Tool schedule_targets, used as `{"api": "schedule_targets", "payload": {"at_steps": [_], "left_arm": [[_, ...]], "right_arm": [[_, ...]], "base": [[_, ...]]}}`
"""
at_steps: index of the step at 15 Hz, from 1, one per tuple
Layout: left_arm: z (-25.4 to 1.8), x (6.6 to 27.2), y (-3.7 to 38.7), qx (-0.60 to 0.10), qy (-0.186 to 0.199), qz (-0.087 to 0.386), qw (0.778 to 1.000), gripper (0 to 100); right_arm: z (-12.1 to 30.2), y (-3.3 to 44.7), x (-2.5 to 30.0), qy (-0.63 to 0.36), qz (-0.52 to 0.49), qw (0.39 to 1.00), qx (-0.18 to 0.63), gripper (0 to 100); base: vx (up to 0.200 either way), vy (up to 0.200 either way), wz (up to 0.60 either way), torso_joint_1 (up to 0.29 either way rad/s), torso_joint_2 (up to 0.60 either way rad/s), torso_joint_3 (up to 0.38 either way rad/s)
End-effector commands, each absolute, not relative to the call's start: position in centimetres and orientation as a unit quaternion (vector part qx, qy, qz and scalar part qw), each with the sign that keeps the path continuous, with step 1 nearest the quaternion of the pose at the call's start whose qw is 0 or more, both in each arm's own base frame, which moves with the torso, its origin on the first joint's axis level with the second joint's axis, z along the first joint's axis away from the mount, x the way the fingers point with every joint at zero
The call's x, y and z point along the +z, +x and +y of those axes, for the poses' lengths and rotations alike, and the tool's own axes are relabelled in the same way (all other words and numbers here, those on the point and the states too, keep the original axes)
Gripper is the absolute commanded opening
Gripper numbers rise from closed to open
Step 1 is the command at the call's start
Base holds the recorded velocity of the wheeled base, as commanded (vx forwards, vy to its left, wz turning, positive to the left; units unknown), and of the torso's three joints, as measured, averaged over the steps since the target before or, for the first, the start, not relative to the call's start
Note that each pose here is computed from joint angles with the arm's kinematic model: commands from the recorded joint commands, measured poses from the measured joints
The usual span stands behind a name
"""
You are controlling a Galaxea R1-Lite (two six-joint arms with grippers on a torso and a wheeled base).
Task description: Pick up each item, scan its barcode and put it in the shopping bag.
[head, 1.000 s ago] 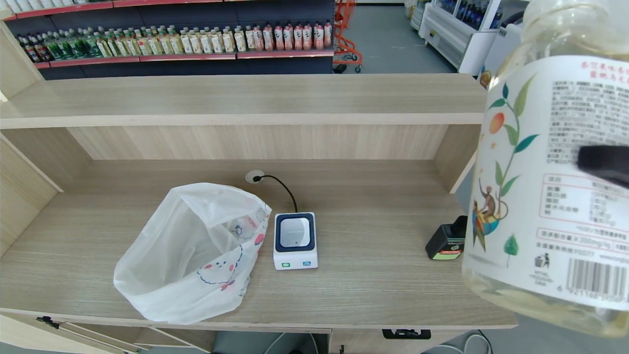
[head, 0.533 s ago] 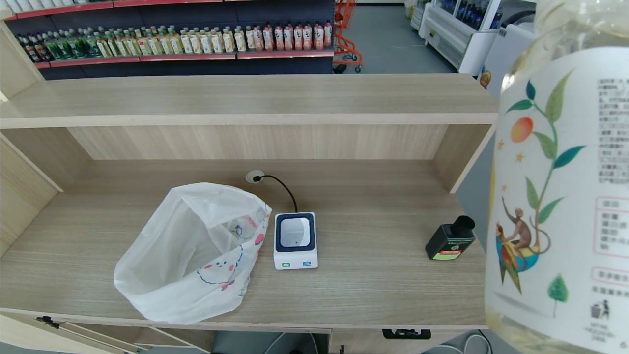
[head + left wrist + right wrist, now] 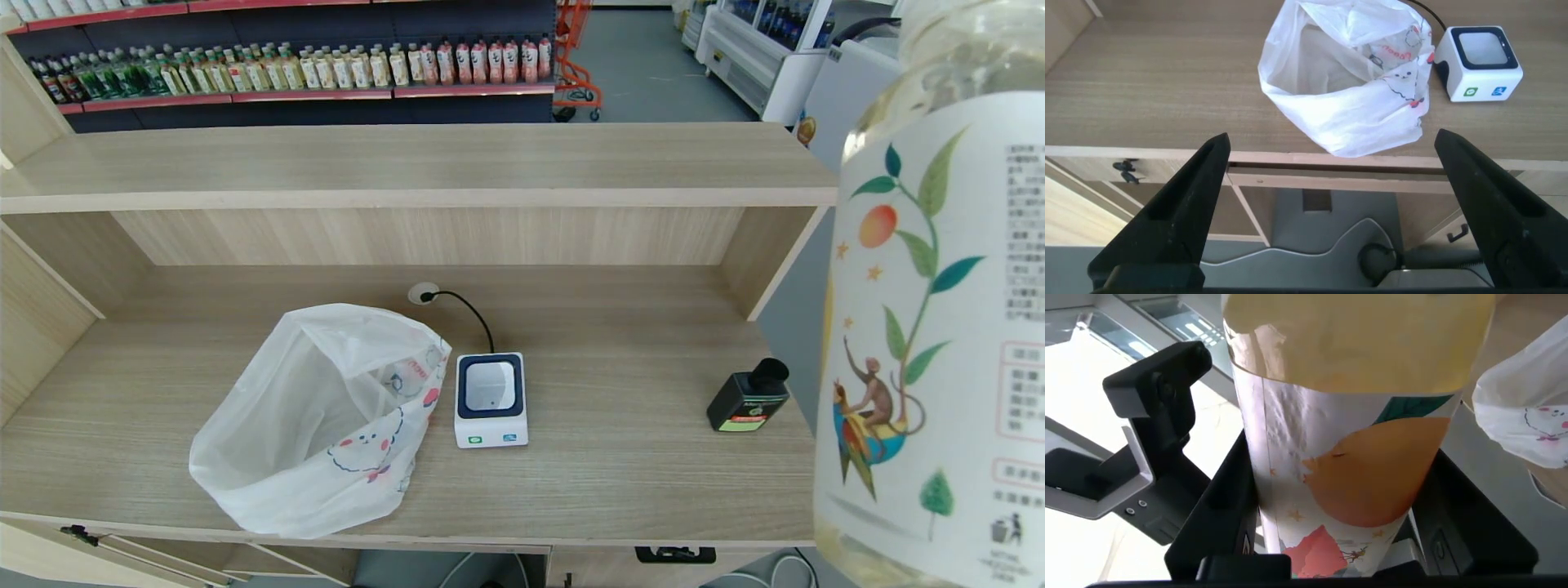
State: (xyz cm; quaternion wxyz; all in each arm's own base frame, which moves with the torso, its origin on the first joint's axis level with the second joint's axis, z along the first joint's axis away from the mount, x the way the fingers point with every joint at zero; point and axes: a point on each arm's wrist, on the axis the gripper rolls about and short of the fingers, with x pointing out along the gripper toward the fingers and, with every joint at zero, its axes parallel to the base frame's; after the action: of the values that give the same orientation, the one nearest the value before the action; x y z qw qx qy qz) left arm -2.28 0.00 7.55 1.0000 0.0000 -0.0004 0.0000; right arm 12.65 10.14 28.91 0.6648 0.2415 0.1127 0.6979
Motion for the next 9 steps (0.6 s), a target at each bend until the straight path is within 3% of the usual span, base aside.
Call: {"api": "schedule_targets", "payload": {"at_steps": [1, 7, 9], "left_arm": [[0.0, 7.5, -2.3, 0.000, 0.000, 0.000, 1.000, 100], [0.0, 7.5, -2.3, 0.000, 0.000, 0.000, 1.000, 100], [0.0, 7.5, -2.3, 0.000, 0.000, 0.000, 1.000, 100]], "right_arm": [[10.1, 12.6, 28.8, 0.242, 0.115, 0.665, 0.697, 0], [10.4, 13.4, 27.4, 0.233, 0.120, 0.679, 0.685, 0], [10.4, 15.9, 25.4, 0.174, 0.085, 0.745, 0.638, 0]], "base": [[0.000, 0.000, 0.00, 0.000, 0.00, 0.000], [0.000, 0.000, 0.00, 0.000, 0.00, 0.000], [0.000, 0.000, 0.00, 0.000, 0.00, 0.000]]}}
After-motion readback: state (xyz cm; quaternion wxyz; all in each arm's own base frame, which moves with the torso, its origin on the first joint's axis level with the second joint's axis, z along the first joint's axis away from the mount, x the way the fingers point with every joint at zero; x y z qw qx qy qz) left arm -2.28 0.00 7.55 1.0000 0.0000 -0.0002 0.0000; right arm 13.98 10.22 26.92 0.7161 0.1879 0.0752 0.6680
